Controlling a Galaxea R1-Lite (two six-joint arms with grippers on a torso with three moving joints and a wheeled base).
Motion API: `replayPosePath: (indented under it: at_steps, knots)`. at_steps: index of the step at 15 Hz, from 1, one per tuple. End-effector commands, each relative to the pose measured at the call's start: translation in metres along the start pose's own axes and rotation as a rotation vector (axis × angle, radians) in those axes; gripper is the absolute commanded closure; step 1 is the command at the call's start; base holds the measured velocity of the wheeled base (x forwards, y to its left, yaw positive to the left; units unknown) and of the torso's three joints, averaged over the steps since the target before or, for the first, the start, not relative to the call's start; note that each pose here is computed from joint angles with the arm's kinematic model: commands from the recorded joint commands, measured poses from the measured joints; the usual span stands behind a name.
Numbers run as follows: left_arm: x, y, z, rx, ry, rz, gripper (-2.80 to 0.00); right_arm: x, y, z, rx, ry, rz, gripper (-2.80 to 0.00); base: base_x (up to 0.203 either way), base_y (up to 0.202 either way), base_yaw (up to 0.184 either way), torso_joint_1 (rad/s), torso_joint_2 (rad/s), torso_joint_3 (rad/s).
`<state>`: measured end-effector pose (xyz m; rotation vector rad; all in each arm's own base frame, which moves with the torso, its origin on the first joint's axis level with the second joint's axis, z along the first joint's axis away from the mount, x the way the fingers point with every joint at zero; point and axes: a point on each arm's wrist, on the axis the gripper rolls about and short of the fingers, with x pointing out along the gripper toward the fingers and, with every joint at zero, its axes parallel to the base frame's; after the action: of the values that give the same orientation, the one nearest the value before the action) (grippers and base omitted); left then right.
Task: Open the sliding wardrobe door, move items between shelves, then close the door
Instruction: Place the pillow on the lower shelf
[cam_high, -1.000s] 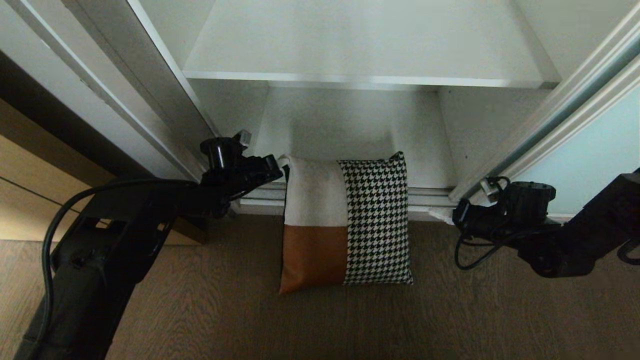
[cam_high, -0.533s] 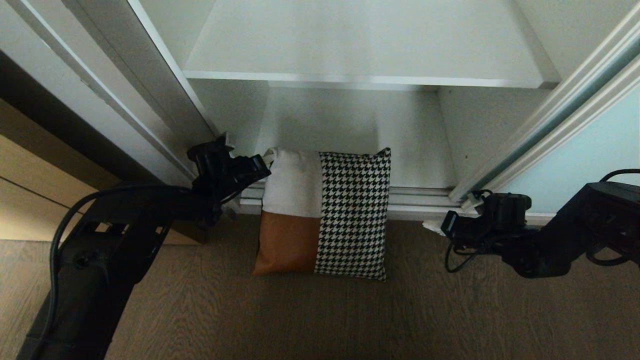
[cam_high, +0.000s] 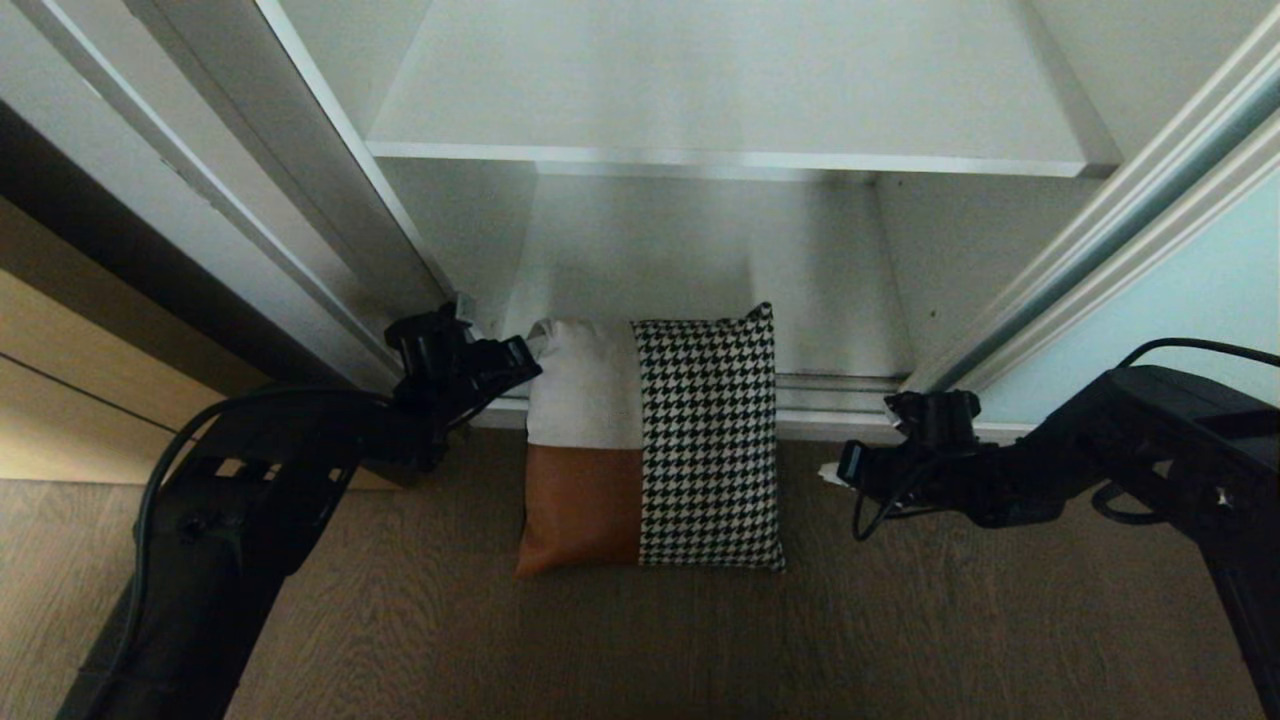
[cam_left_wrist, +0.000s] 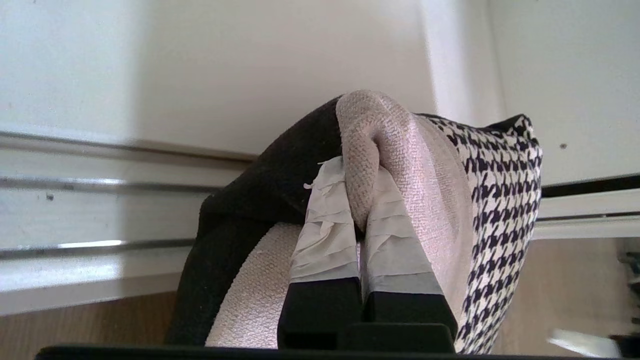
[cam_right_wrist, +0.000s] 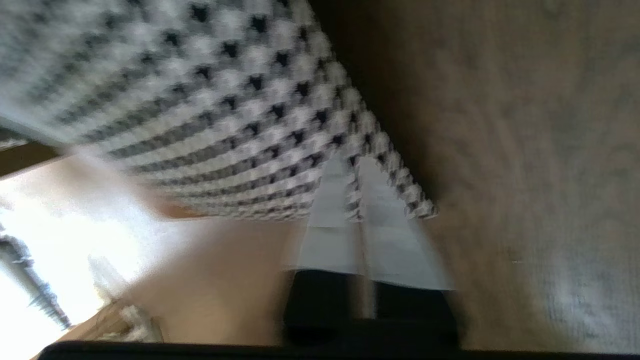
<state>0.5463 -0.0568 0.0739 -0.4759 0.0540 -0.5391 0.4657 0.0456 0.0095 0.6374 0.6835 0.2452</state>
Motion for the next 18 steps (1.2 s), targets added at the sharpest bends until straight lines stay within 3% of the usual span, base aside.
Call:
replayPosePath:
  at_steps: [1,4,6,8,11,18]
  knots:
    - [0.000,0.003,-0.005,-0.008,0.008,0.001,0.00,0.019,-0.003,-0.005,-0.002,0.026,-0.023,-2.80,0.000,0.000,0.000,0.000,0.00,0.000]
    - [0.000,0.004,-0.007,-0.018,0.015,0.005,0.00,0.033,-0.003,-0.009,-0.018,0.028,-0.012,-2.80,0.000,0.000,0.000,0.000,0.00,0.000]
    - [0.000,0.003,-0.006,-0.027,0.010,0.002,0.00,0.052,0.002,-0.026,-0.039,0.058,-0.007,-2.80,0.000,0.000,0.000,0.000,0.00,0.000]
    - [0.000,0.004,-0.008,-0.030,0.013,0.004,0.00,0.059,0.010,-0.036,-0.116,0.075,0.002,-2.80,0.000,0.000,0.000,0.000,0.00,0.000]
    - [0.000,0.005,-0.010,-0.032,0.017,0.006,0.00,0.071,0.011,-0.044,-0.152,0.082,0.014,-2.80,0.000,0.000,0.000,0.000,0.00,0.000]
    - [0.000,0.007,-0.012,-0.042,0.019,0.007,0.00,0.083,0.023,-0.041,-0.282,0.065,0.078,-2.80,0.000,0.000,0.000,0.000,0.00,0.000]
